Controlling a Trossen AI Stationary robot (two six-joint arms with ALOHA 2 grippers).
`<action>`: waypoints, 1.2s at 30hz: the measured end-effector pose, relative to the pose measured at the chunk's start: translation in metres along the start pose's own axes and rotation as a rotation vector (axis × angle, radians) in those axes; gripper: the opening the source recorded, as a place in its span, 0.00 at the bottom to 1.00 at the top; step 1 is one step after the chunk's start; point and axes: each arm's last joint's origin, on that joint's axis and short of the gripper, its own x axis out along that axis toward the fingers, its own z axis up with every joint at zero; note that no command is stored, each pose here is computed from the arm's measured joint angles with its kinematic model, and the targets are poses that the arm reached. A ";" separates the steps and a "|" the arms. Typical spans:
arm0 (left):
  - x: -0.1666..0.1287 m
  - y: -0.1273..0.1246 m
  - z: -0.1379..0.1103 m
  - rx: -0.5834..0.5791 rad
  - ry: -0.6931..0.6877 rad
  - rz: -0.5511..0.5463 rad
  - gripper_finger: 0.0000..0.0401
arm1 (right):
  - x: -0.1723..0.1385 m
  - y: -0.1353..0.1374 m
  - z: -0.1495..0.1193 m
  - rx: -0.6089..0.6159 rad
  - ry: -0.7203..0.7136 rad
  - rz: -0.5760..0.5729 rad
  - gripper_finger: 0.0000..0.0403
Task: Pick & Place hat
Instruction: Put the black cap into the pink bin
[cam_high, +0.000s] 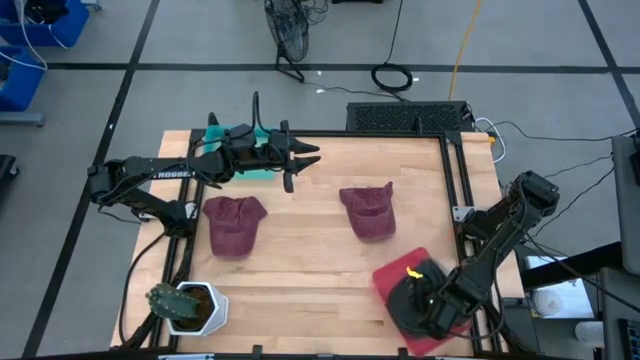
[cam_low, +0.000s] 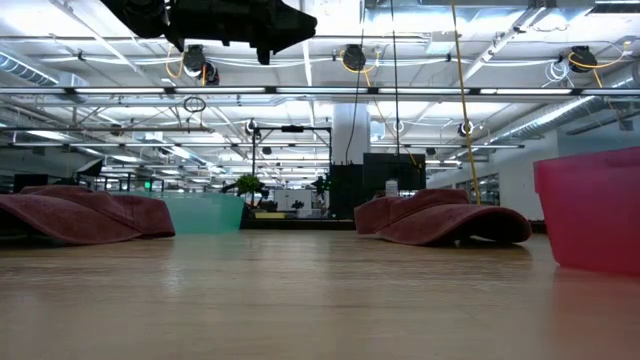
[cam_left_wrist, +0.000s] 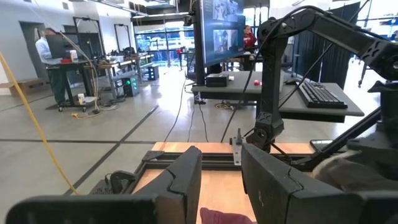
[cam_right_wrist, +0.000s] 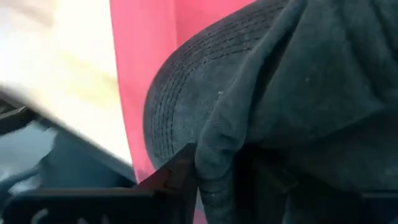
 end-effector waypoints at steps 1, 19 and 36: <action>0.000 0.000 0.000 -0.001 0.000 0.000 0.30 | 0.003 0.000 0.000 -0.017 0.005 0.024 0.28; 0.000 0.000 0.000 -0.001 0.000 0.000 0.30 | 0.012 -0.010 0.018 -0.365 0.158 -0.137 0.28; 0.000 0.000 0.000 0.013 0.000 0.000 0.30 | 0.011 -0.013 0.059 -0.562 0.215 -0.273 0.28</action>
